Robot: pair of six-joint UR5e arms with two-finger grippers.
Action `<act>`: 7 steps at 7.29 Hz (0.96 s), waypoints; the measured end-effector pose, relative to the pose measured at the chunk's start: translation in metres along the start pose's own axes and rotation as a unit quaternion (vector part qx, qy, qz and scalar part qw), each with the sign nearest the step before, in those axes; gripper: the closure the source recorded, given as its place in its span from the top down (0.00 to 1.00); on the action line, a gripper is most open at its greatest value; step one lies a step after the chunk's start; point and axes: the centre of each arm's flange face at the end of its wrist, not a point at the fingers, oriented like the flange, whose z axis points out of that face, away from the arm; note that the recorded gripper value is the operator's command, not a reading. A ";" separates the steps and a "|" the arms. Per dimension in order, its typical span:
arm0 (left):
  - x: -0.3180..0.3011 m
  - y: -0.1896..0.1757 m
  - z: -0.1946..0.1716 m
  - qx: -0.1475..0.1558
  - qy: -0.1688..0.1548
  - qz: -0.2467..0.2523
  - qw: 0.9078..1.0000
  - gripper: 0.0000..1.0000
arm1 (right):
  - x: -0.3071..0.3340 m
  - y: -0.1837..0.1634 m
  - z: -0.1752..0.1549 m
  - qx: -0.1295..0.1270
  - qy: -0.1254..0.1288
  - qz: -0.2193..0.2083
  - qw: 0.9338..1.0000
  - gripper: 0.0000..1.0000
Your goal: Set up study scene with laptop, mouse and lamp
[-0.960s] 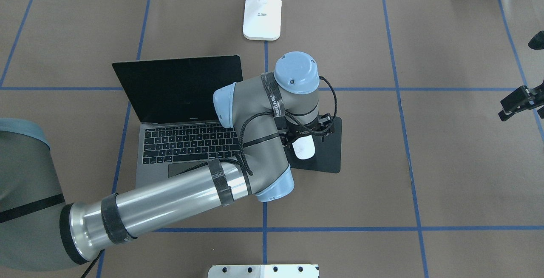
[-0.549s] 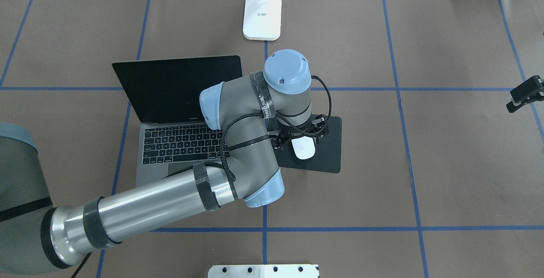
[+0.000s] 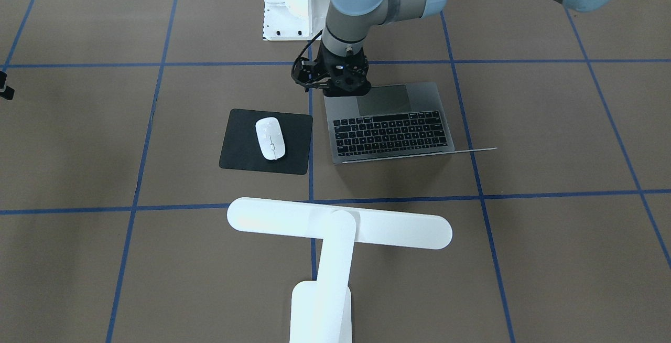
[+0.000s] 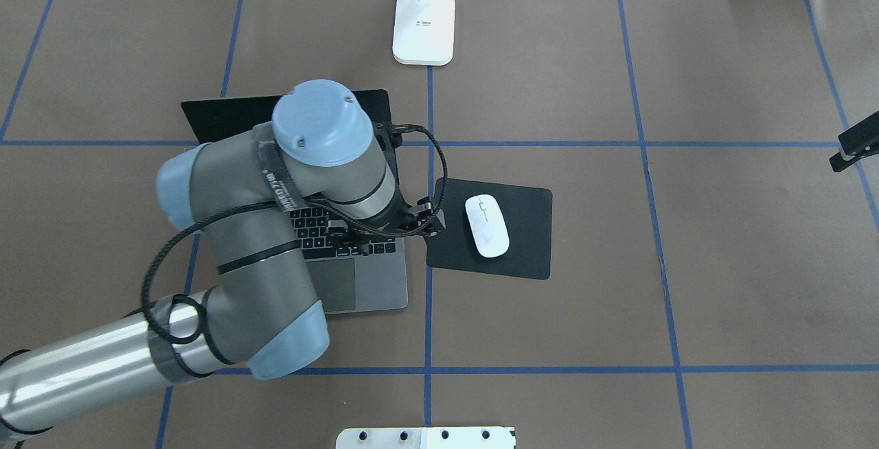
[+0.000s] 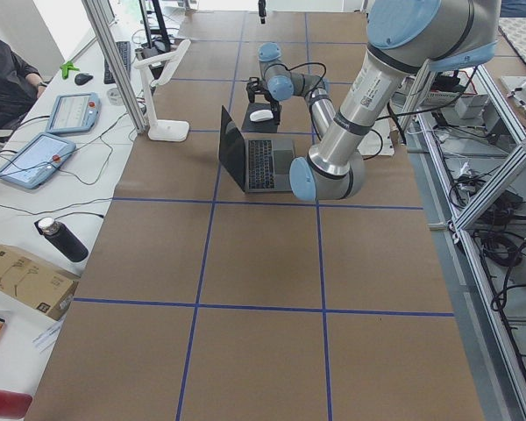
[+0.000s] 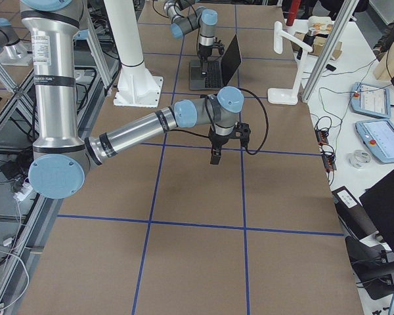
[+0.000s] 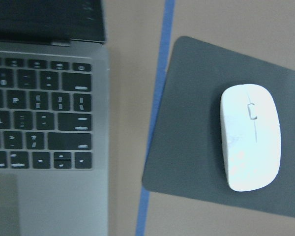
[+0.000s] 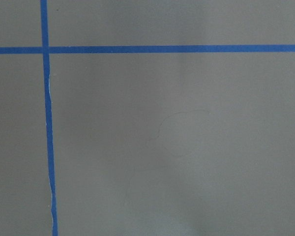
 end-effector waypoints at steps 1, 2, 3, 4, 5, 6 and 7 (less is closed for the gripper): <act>-0.036 0.000 -0.028 0.014 0.003 0.020 1.000 0.99 | 0.010 -0.001 -0.004 0.007 0.008 0.007 1.000 1.00; -0.078 -0.004 -0.051 0.027 -0.009 0.049 0.998 0.99 | 0.024 0.000 -0.010 0.015 0.015 0.017 1.000 1.00; -0.124 -0.010 -0.067 0.035 -0.032 0.076 0.996 0.99 | 0.038 0.000 -0.015 0.021 0.016 0.030 0.999 1.00; -0.173 -0.023 -0.080 0.043 -0.056 0.087 0.994 0.99 | 0.052 -0.001 -0.019 0.025 0.015 0.044 0.999 1.00; -0.226 -0.045 -0.095 0.055 -0.083 0.090 0.991 0.99 | 0.071 0.000 -0.024 0.030 0.014 0.064 0.997 1.00; -0.285 -0.074 -0.114 0.062 -0.110 0.106 0.986 0.99 | 0.095 0.005 -0.026 0.031 0.014 0.086 0.996 1.00; -0.352 -0.109 -0.138 0.054 -0.126 0.129 0.982 0.99 | 0.116 0.011 -0.024 0.030 0.015 0.098 0.995 1.00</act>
